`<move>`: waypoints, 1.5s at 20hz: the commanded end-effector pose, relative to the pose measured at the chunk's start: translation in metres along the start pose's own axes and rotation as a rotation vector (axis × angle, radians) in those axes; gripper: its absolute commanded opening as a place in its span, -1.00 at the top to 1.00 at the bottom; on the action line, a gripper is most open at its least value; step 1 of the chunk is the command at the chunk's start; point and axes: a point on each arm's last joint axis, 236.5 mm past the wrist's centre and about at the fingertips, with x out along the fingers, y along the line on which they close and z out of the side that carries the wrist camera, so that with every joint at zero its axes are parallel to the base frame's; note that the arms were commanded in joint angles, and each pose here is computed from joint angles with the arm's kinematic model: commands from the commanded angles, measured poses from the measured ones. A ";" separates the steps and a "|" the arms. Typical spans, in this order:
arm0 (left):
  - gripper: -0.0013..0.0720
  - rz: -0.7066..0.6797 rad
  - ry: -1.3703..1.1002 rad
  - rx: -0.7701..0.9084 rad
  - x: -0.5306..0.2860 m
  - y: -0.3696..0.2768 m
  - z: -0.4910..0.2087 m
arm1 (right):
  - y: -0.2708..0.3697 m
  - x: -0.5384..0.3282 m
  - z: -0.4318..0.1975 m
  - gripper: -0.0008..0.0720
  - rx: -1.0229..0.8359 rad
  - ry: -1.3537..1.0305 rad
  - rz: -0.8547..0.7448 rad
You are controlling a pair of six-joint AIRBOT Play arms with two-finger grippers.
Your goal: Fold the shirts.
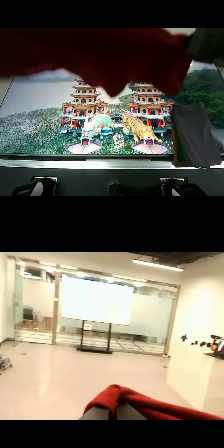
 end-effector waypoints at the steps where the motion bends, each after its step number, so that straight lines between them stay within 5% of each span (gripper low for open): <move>1: 0.89 0.068 0.083 0.035 0.004 0.019 -0.024 | -0.019 -0.009 -0.105 0.87 0.049 0.464 -0.081; 6: 0.89 0.118 0.480 -0.055 0.051 0.073 -0.200 | -0.025 0.058 -0.230 0.87 0.192 0.840 -0.010; 12: 0.89 0.177 0.898 -0.209 0.094 0.122 -0.439 | -0.060 0.229 -0.279 0.86 0.446 0.689 -0.026; 18: 0.89 0.137 1.113 -0.342 0.101 0.093 -0.572 | -0.074 0.331 -0.286 0.86 0.803 0.501 -0.008; 19: 0.89 0.133 1.132 -0.345 0.098 0.091 -0.577 | -0.080 0.332 -0.277 0.73 0.783 0.471 -0.011; 22: 0.89 0.140 1.137 -0.347 0.094 0.096 -0.571 | -0.100 0.316 -0.236 -0.47 0.621 0.454 0.051; 25: 0.89 0.149 1.192 -0.372 0.078 0.104 -0.567 | -0.157 0.259 -0.209 -0.85 0.530 0.549 -0.007; 30: 0.89 0.137 1.314 -0.405 0.048 0.105 -0.572 | -0.172 0.152 -0.283 -0.83 0.507 0.985 -0.063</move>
